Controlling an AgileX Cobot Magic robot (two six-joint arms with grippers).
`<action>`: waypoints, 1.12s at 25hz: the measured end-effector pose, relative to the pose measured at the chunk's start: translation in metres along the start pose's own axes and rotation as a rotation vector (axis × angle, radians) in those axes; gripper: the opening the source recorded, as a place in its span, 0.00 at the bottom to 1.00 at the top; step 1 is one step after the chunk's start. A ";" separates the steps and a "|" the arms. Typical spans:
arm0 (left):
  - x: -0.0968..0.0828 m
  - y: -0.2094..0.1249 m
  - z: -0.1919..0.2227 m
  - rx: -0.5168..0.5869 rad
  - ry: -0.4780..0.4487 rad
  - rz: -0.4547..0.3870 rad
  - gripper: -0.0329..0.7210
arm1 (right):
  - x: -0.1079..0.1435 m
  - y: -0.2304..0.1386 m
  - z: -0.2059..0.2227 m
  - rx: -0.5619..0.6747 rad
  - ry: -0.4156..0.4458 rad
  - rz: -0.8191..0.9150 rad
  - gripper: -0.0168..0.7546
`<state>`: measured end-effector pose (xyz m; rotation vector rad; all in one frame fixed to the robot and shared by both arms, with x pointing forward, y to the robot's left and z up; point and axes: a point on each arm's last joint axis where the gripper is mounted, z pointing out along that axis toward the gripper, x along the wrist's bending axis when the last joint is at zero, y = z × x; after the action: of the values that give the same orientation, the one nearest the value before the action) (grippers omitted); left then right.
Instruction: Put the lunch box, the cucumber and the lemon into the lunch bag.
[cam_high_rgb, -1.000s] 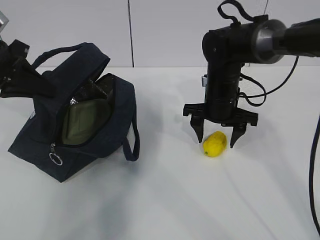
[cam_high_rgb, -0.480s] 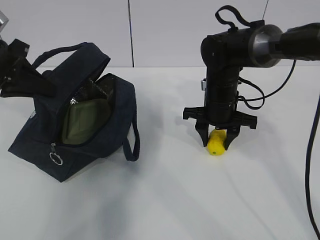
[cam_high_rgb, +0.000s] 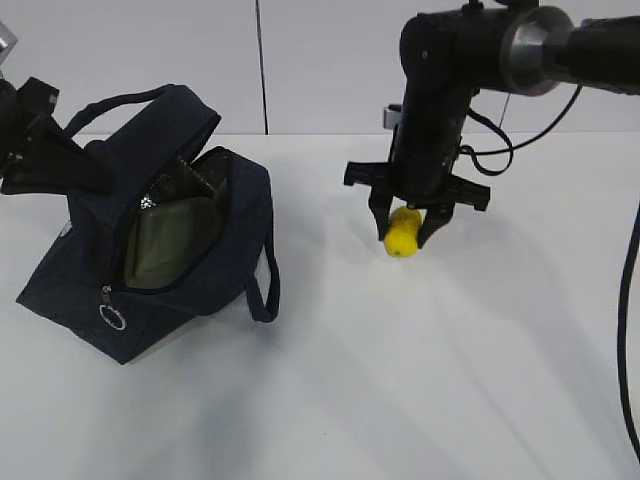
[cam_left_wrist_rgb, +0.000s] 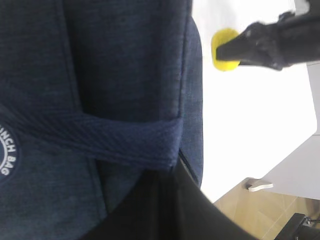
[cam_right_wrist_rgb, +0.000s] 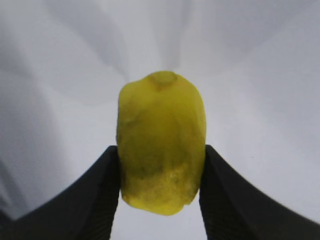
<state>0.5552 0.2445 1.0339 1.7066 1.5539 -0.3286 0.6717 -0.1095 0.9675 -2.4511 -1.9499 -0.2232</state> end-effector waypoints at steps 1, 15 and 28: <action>0.000 0.000 0.000 -0.001 -0.001 -0.001 0.03 | 0.005 0.002 -0.008 -0.009 0.040 -0.009 0.49; 0.000 0.000 0.000 -0.002 -0.003 -0.002 0.03 | 0.077 -0.019 -0.051 0.101 0.577 -0.260 0.49; -0.002 -0.001 0.000 0.013 -0.018 -0.004 0.03 | 0.107 -0.040 -0.044 0.208 0.823 -0.355 0.49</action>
<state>0.5537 0.2433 1.0345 1.7065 1.5459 -0.3561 0.6516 -0.0010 1.0198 -1.4885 -1.8379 -0.8210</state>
